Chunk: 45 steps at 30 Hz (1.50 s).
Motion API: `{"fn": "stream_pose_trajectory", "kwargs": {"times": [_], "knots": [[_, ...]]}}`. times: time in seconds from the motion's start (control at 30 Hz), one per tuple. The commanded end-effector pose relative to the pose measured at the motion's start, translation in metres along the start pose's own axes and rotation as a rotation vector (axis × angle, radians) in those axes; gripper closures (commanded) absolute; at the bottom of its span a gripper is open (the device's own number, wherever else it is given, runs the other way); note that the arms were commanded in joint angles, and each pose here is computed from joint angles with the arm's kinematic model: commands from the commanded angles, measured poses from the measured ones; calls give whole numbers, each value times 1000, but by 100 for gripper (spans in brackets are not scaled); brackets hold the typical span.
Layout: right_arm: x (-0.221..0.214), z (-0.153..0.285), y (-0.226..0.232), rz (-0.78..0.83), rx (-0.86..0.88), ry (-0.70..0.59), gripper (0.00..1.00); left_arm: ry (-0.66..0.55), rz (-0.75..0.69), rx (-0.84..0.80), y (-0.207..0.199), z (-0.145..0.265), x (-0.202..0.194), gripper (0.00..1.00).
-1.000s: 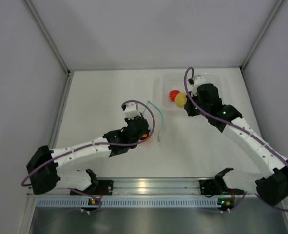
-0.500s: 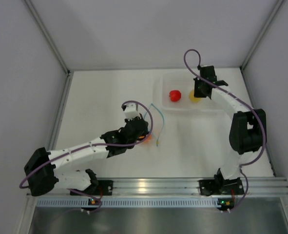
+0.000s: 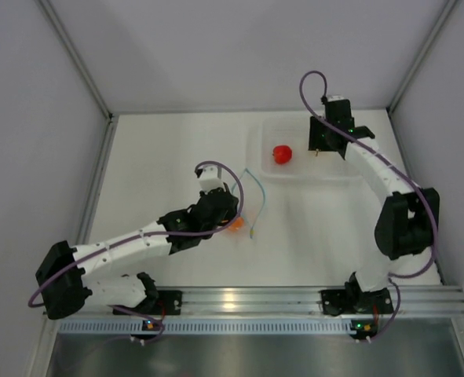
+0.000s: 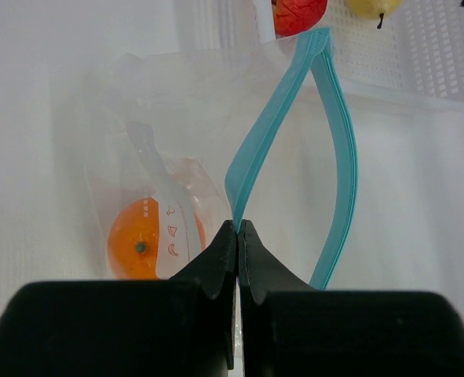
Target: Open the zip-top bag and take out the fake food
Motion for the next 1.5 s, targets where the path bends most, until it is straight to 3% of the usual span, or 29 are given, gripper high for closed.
{"fn": "stream_pose_trajectory", "kwargs": {"times": [0.0, 0.2, 0.33, 0.43, 0.57, 0.83, 1.0, 1.13, 1.47], "knots": [[29, 98, 17, 21, 52, -237, 48, -25, 30, -40, -12, 2, 15, 100], [-29, 168, 92, 70, 481, -390, 65, -23, 102, -49, -15, 2, 19, 100], [-80, 181, 127, 86, 639, -367, 70, 4, 135, -60, -21, -1, 16, 100], [-91, 195, 144, 95, 722, -379, 72, 29, 171, -85, -31, -2, 16, 100], [-92, 196, 152, 117, 730, -366, 73, 83, 227, -126, -49, -6, 16, 100], [-97, 175, 145, 105, 555, -315, 73, 166, 355, -234, -66, -2, 10, 100], [-98, 167, 141, 122, 452, -280, 74, 142, 393, -208, -44, 8, 6, 100], [-105, 156, 164, 208, 418, -206, 73, 105, 385, -173, -24, 13, 1, 100], [-143, 139, 211, 306, 495, -94, 65, 130, 387, -151, 0, 18, -12, 100]]}}
Point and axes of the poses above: each gripper's point midway between its finger pads, its own z axis back along the fingers, its own y axis along the line the jaws close on, x = y × z, the point moved 8 cm from there along z, back along the fingers, and after that the axes turned 8 degrees about z, right-handed, at the moved point
